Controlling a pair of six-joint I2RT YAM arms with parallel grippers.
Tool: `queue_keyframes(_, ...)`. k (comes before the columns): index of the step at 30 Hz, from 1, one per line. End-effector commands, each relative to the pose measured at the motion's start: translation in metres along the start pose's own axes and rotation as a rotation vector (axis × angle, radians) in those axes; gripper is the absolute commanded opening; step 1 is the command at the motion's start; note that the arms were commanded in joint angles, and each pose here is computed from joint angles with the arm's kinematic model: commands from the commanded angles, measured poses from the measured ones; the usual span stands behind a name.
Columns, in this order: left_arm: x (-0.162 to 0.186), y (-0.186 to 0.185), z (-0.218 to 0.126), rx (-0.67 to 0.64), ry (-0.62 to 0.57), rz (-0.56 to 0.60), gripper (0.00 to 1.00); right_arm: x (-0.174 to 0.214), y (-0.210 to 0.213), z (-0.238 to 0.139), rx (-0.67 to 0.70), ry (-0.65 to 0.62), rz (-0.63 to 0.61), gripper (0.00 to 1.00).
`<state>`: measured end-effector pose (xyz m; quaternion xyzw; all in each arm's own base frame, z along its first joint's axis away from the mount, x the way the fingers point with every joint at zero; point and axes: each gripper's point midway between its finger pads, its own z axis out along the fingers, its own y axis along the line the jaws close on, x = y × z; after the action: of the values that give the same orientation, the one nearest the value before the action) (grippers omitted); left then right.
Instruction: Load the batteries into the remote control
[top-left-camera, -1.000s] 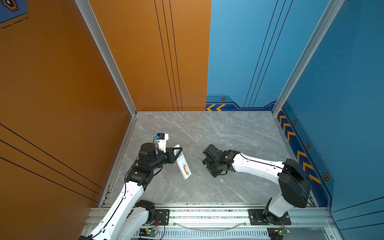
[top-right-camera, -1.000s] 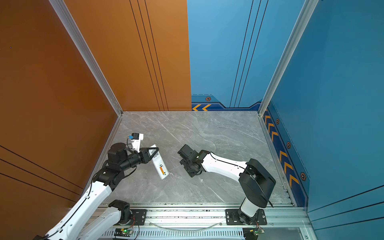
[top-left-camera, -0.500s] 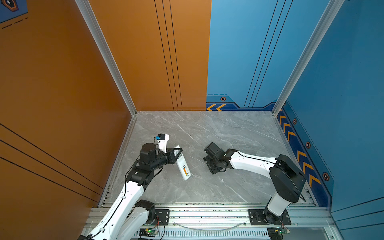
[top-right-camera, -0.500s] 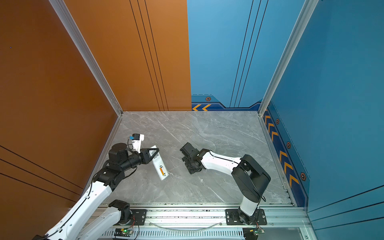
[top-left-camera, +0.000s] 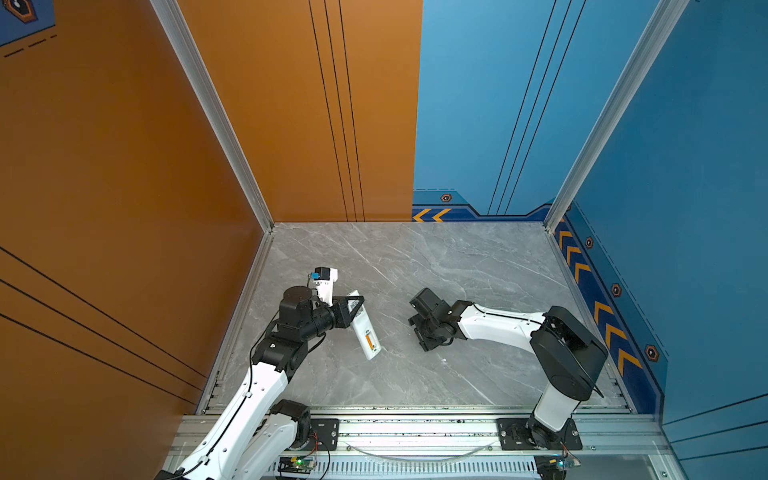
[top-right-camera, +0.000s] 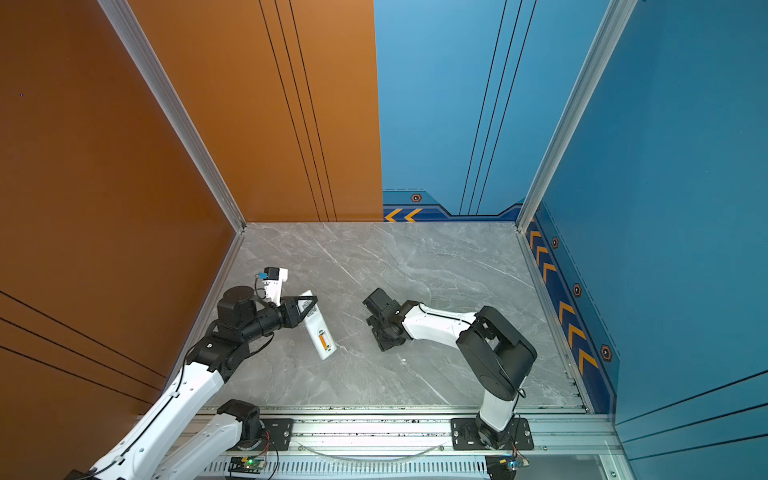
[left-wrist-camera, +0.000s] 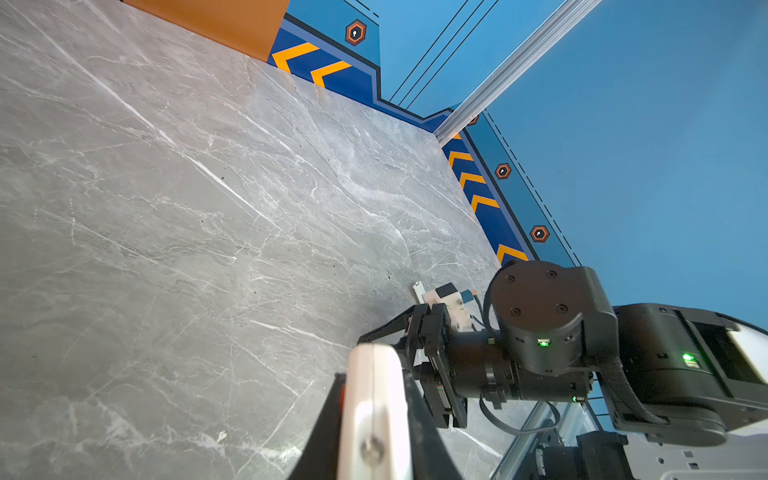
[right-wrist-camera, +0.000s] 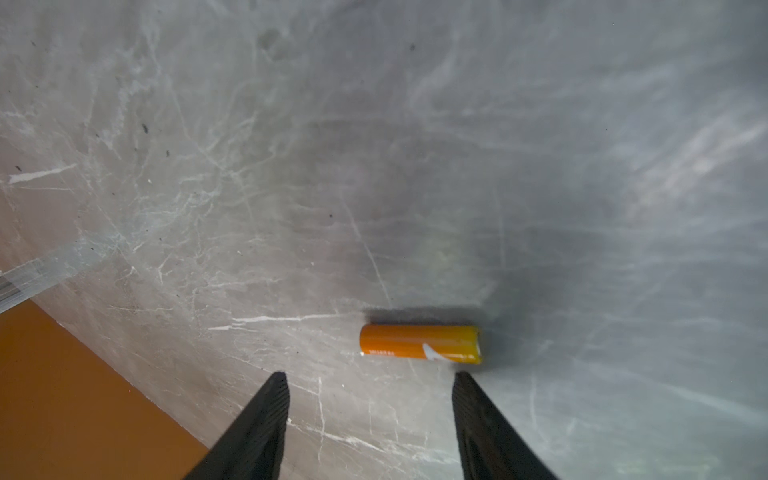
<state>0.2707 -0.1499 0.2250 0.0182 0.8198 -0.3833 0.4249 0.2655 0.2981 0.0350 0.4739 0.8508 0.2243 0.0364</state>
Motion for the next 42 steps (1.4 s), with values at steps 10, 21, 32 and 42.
queue_keyframes(10, -0.014, -0.007, -0.010, -0.011, -0.062, 0.051, 0.00, -0.023, -0.032, 0.019, 0.080, -0.016, 0.067, 0.50)
queue_keyframes(21, -0.016, -0.007, -0.011, -0.016, -0.072, 0.055, 0.00, -0.028, -0.049, 0.021, 0.105, -0.005, 0.082, 0.36)
queue_keyframes(32, -0.017, -0.005, -0.013, -0.021, -0.083, 0.056, 0.00, -0.029, -0.032, 0.010, 0.052, 0.003, 0.030, 0.38)
queue_keyframes(42, -0.017, -0.006, -0.012, -0.009, -0.081, 0.045, 0.00, -0.005, 0.021, -0.010, -0.018, 0.074, -0.252, 0.45)
